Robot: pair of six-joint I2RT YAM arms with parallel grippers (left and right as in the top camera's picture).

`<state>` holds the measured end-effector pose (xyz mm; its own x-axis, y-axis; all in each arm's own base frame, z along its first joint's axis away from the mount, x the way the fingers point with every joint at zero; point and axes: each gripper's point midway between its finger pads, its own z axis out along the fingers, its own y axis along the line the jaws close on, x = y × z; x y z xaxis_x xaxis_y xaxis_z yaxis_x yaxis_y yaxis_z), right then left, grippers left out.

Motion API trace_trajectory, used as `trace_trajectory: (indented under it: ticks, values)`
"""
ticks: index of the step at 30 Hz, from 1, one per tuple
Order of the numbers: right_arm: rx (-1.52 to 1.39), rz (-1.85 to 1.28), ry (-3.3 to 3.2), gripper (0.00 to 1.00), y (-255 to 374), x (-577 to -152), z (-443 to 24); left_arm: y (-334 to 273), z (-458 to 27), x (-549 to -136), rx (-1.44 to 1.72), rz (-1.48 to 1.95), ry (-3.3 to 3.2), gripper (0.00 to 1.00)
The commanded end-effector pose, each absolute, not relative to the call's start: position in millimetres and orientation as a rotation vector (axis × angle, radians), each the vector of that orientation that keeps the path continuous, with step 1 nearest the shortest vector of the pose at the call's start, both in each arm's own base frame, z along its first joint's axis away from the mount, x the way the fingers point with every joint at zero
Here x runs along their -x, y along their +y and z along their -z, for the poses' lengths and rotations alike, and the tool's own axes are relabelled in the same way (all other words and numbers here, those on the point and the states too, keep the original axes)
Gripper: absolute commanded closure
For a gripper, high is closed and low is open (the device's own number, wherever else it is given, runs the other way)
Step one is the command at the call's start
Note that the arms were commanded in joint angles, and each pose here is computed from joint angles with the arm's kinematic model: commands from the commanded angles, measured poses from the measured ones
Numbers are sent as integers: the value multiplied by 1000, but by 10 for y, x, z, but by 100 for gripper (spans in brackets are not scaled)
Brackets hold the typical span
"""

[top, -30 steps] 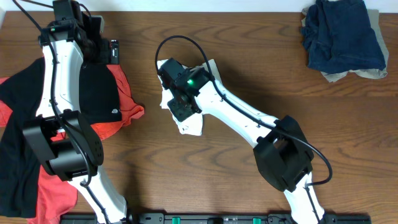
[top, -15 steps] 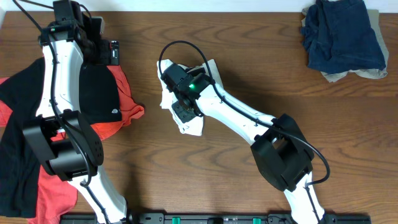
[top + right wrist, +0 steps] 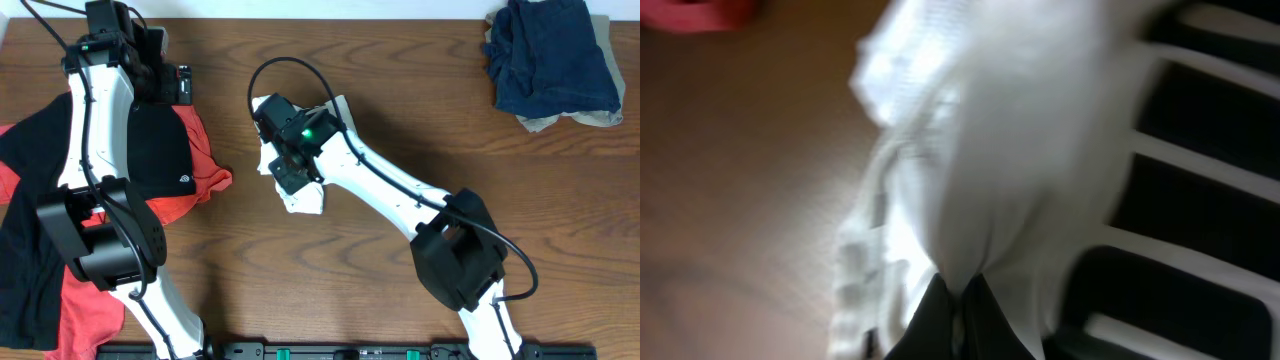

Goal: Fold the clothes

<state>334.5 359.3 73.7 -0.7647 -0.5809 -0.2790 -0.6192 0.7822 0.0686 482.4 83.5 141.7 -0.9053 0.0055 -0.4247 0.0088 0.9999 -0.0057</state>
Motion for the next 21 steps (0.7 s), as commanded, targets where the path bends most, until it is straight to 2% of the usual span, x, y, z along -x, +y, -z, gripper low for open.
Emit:
trace_trajectory:
  ticks: [1,3,4,6,9,16,21]
  values:
    - [1121,-435,2640,99,3979,-3007,-1019,842,-1433,-4812,6,11,2703,1]
    - [1240,-491,2601,93,4121,-2797,-1029,842,-1433,-4811,6,11,2703,1]
    - [1281,-503,2588,82,4159,-2724,-1029,842,-1433,-4811,6,11,2703,1]
    - [1319,-493,2582,52,4184,-2636,-1018,842,-1432,-4810,6,11,2703,1]
    - [1273,-490,2620,36,4118,-2679,-1059,842,-1432,-4810,6,11,2703,1]
    - [787,-479,2865,32,3522,-3217,-1174,842,-1432,-4809,5,10,2704,1]
    - [572,-542,2998,37,3110,-3402,-1075,842,-1433,-4812,5,10,2703,1]
